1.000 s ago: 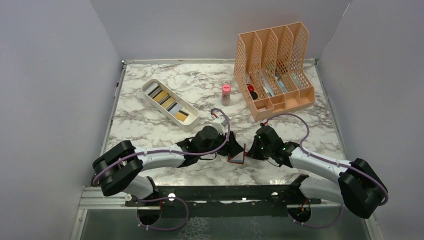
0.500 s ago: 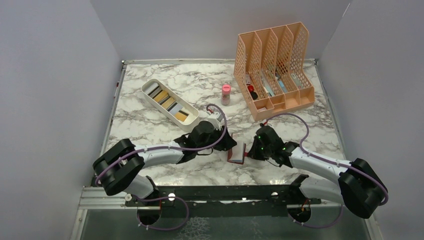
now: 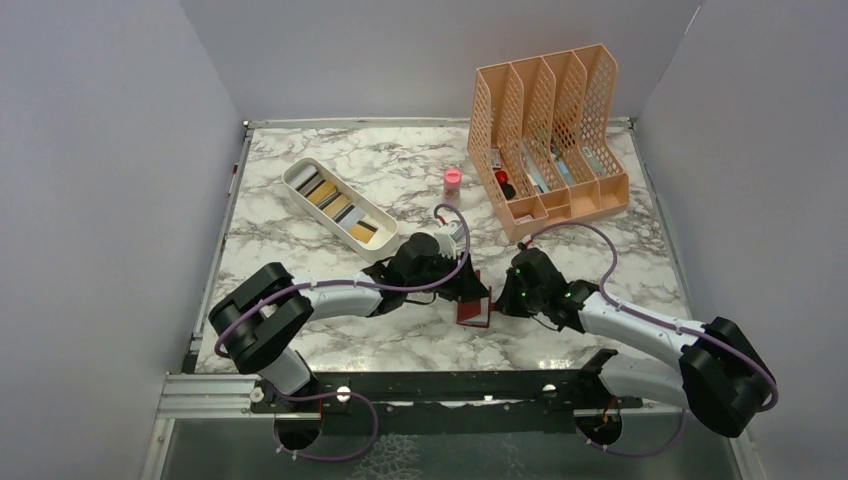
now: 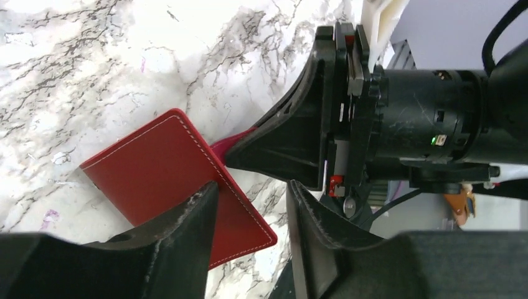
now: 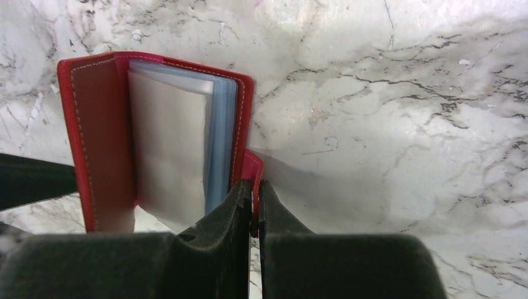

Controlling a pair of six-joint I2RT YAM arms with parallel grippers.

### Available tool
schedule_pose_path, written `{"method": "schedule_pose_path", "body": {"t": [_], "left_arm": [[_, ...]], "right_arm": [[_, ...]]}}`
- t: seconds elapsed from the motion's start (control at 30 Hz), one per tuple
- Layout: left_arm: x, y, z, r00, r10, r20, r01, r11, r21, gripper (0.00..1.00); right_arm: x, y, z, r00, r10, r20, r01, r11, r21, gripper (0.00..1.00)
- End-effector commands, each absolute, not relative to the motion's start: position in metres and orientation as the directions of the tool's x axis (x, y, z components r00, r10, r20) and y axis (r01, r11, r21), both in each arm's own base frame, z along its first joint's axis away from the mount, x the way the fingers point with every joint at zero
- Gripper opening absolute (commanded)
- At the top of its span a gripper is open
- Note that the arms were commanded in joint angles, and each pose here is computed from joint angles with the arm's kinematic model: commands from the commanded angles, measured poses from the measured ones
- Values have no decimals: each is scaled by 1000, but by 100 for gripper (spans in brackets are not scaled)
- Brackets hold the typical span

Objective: Put the credit cards into the card holder
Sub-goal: Close the card holder at the center of the board.

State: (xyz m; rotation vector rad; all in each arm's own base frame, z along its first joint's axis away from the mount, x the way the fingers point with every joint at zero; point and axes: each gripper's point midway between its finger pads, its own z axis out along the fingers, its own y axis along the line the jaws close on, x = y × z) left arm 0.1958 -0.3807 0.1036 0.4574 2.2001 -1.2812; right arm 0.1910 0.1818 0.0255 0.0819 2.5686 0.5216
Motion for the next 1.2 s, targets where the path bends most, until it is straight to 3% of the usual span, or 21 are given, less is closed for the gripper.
{"method": "schedule_pose_path", "body": {"t": [0.0, 0.07, 0.13, 0.3, 0.53, 0.7, 0.83, 1.17], "left_arm": [[198, -385, 125, -791, -4, -611, 556, 411, -722, 39], [206, -378, 120, -807, -19, -591, 528, 427, -734, 25], [213, -371, 116, -805, -32, -592, 518, 448, -729, 18], [221, -368, 106, -798, -10, -603, 524, 484, -701, 13], [234, -370, 81, -784, 72, -616, 544, 558, -627, 19], [239, -371, 63, -789, 113, -604, 543, 587, -600, 27], [242, -367, 50, -786, 161, -597, 551, 619, -560, 28], [229, -361, 42, -773, 253, -582, 591, 623, -513, 33]], "right_arm": [[205, 184, 38, -841, 147, -521, -59, 932, 358, 9], [208, 184, 40, -834, 143, -532, -64, 934, 352, 9], [211, 186, 41, -831, 138, -539, -70, 935, 347, 9], [215, 190, 42, -833, 122, -540, -84, 936, 341, 9], [218, 190, 52, -820, 120, -559, -99, 934, 345, 11], [219, 190, 64, -807, 124, -578, -107, 931, 349, 21], [221, 188, 73, -789, 143, -598, -103, 928, 358, 28], [232, 165, 64, -785, 184, -592, 26, 964, 264, 23]]}}
